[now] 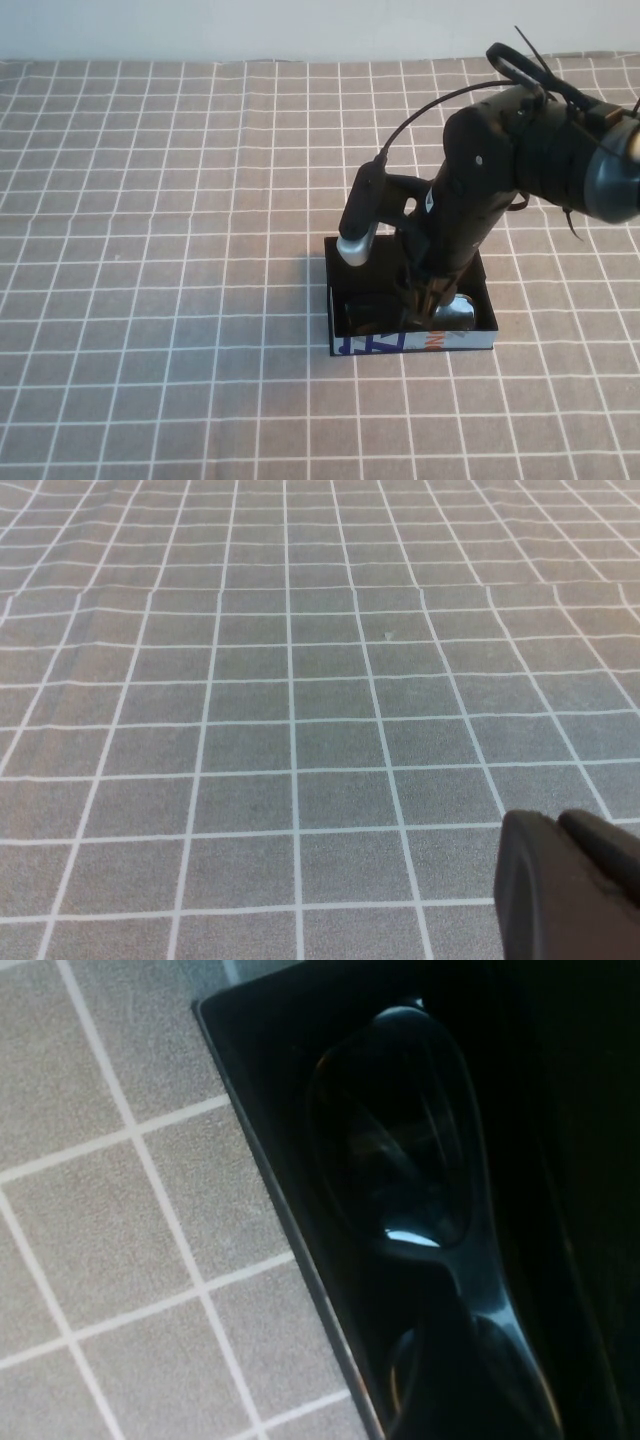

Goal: Take glasses out of glasses case
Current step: Pick up the glasses from the glasses case

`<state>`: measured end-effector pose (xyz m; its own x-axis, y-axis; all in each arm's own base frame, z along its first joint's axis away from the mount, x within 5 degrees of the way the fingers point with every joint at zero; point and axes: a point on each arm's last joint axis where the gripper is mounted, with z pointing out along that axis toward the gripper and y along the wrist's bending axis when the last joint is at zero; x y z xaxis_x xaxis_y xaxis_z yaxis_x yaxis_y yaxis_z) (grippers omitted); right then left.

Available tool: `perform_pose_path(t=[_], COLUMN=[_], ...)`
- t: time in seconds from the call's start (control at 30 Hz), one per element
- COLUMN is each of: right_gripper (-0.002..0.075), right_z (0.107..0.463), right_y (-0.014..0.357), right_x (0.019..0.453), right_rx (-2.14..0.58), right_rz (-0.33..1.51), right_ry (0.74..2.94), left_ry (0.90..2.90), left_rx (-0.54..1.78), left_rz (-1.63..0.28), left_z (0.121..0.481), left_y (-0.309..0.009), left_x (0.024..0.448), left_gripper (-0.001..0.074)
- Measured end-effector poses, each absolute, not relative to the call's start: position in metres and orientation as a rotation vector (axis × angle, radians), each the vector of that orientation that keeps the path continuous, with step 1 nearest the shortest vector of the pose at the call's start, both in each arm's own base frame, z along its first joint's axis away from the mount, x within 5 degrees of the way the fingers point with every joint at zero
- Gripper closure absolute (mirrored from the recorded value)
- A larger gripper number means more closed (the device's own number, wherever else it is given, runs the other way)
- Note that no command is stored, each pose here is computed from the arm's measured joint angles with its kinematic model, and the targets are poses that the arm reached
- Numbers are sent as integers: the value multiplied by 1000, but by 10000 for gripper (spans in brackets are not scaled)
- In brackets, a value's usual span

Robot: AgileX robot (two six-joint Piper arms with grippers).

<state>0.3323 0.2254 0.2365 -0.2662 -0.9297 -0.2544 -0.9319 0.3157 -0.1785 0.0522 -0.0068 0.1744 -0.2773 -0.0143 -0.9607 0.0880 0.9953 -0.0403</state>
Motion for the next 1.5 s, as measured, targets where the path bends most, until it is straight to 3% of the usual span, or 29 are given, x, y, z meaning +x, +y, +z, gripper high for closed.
perform_pose_path(t=[0.57, 0.63, 0.83, 1.03, 1.2, 1.5], right_gripper=[416, 454, 680, 707, 711, 713], right_z=[197, 197, 201, 203, 217, 302], right_y=[231, 231, 230, 229, 226, 218], right_x=[341, 341, 339, 338, 336, 327], right_rx=[-1727, -1727, -1740, -1751, -1754, -1531], right_rz=[13, 13, 15, -1, -26, -14], right_ry=[2349, 2349, 2367, 2361, 2343, 2341], left_ry=[1849, 1849, 1849, 1849, 1849, 1849], left_rx=[53, 53, 53, 53, 53, 53], left_rz=[-99, -99, -99, -99, -99, -99], left_z=[174, 174, 174, 174, 174, 174], left_y=[-7, -7, -7, -7, -7, -7], left_x=[52, 52, 52, 52, 52, 52], left_gripper=[740, 740, 740, 740, 740, 740])
